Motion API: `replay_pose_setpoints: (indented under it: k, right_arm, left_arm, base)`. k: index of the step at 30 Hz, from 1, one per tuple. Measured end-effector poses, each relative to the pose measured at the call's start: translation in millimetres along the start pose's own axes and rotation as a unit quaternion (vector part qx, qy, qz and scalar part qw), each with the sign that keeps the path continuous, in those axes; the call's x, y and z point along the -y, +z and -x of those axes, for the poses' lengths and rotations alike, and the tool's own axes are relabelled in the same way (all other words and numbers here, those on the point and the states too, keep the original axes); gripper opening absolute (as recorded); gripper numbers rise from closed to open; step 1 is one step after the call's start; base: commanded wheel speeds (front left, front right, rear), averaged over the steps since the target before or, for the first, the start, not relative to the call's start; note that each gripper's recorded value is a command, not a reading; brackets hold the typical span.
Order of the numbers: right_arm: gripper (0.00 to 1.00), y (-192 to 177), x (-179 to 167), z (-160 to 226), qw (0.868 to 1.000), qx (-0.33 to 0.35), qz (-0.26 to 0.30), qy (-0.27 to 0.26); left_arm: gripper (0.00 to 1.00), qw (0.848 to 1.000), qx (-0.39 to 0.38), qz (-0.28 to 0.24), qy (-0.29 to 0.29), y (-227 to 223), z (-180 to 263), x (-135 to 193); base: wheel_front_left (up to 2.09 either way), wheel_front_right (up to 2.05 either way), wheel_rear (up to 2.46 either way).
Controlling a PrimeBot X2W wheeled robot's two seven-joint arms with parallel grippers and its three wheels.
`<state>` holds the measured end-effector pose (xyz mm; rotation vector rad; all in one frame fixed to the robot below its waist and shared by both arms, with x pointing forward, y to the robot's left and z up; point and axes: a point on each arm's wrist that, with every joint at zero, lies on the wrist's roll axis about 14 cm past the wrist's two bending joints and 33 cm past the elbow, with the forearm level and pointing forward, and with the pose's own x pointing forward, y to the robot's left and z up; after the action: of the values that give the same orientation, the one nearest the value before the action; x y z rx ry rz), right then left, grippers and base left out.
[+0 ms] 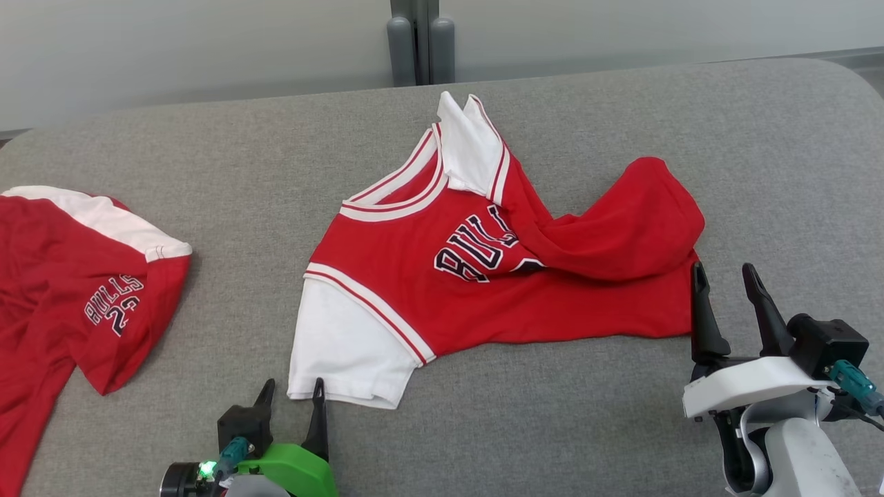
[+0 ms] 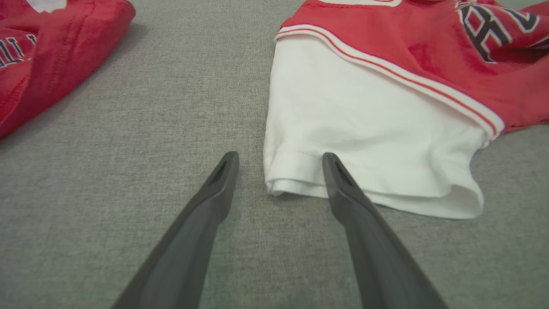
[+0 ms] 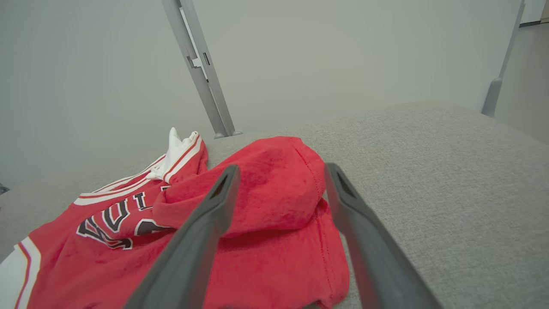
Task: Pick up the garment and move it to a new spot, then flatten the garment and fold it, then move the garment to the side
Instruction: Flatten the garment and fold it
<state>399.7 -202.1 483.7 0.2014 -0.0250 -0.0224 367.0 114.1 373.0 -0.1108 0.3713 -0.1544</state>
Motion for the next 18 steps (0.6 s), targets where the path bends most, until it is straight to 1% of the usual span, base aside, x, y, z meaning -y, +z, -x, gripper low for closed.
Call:
replay_pose_setpoints:
  k: [4, 11, 12, 13, 14, 15, 18]
  right_arm:
    - [1.00, -3, 0, 0, 1.000, -0.005, 0.001, 0.000]
    - [1.00, -11, -2, 0, 1.000, -0.017, 0.006, 0.003]
    - [1.00, -13, -2, 0, 1.000, -0.019, 0.007, 0.004]
    - [1.00, -14, -2, 0, 1.000, -0.021, 0.007, 0.004]
    - [1.00, -15, -2, 0, 1.000, -0.022, 0.008, 0.004]
    - [1.00, -15, -2, 0, 1.000, -0.023, 0.009, 0.004]
    - [1.00, -18, 1, 0, 1.000, -0.027, 0.011, -0.001]
  left_arm:
    - [1.00, 1.000, -0.018, 0.004, 0.006, -11, 0, -3]
    - [1.00, 1.000, -0.022, 0.000, 0.001, -11, -4, -1]
    - [0.84, 1.000, -0.023, 0.001, 0.001, -12, -4, -2]
    - [0.42, 1.000, -0.025, 0.003, -0.001, -13, -4, -1]
    - [0.04, 1.000, -0.026, 0.004, -0.002, -13, -4, -1]
    - [0.00, 1.000, -0.027, 0.005, -0.004, -14, -4, -1]
    - [0.00, 1.000, -0.014, 0.012, -0.003, -5, -6, -1]
  base:
    - [0.00, 0.00, 0.00]
    - [0.00, 0.00, 0.00]
    - [0.00, 0.00, 0.00]
    - [0.00, 0.00, 0.00]
    - [0.00, 0.00, 0.00]
    - [0.00, 0.00, 0.00]
    - [0.00, 0.00, 0.00]
